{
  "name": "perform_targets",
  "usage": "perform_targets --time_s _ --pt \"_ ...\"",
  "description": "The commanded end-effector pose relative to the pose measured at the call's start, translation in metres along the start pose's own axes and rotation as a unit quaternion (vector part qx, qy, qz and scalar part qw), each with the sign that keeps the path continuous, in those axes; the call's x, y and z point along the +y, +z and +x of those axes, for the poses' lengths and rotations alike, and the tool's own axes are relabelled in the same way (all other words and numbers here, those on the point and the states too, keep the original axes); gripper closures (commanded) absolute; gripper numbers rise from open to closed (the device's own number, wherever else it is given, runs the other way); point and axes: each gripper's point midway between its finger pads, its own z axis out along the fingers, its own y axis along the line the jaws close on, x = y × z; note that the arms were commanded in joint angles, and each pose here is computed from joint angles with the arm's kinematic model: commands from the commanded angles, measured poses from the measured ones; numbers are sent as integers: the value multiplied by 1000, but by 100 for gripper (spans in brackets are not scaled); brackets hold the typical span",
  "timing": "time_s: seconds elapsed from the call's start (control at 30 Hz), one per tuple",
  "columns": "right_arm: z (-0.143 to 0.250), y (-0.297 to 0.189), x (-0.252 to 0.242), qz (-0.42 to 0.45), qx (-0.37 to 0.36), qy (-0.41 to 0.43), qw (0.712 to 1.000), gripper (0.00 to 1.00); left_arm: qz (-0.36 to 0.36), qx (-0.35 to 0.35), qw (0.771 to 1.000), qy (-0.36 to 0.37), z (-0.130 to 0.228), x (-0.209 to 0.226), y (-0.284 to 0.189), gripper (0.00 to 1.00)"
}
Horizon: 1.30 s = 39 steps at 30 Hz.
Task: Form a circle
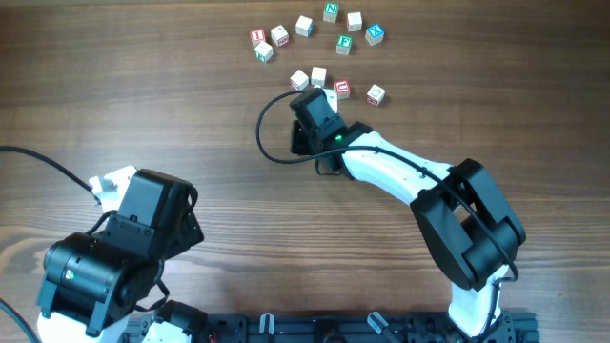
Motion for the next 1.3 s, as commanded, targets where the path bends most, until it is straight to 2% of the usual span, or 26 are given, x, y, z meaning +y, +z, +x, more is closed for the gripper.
perform_targets --time_s 0.0,0.27,0.7,0.8,0.93,1.27 --pt "7 8 4 -6 13 2 1000 95 -1 1 1000 -11 0 1 0 0" --pt "2 5 6 -8 4 1 1000 95 -1 1 1000 -11 0 1 0 0" --pt "-46 -47 9 9 -86 -4 996 96 -1 1 1000 -11 0 1 0 0" --pt "-41 -47 2 23 -77 -2 997 95 -1 1 1000 -11 0 1 0 0" --pt "-29 -48 -22 78 -62 41 994 96 -1 1 1000 -11 0 1 0 0" --pt "7 -33 -46 119 -13 94 988 95 -1 1 1000 -11 0 1 0 0"
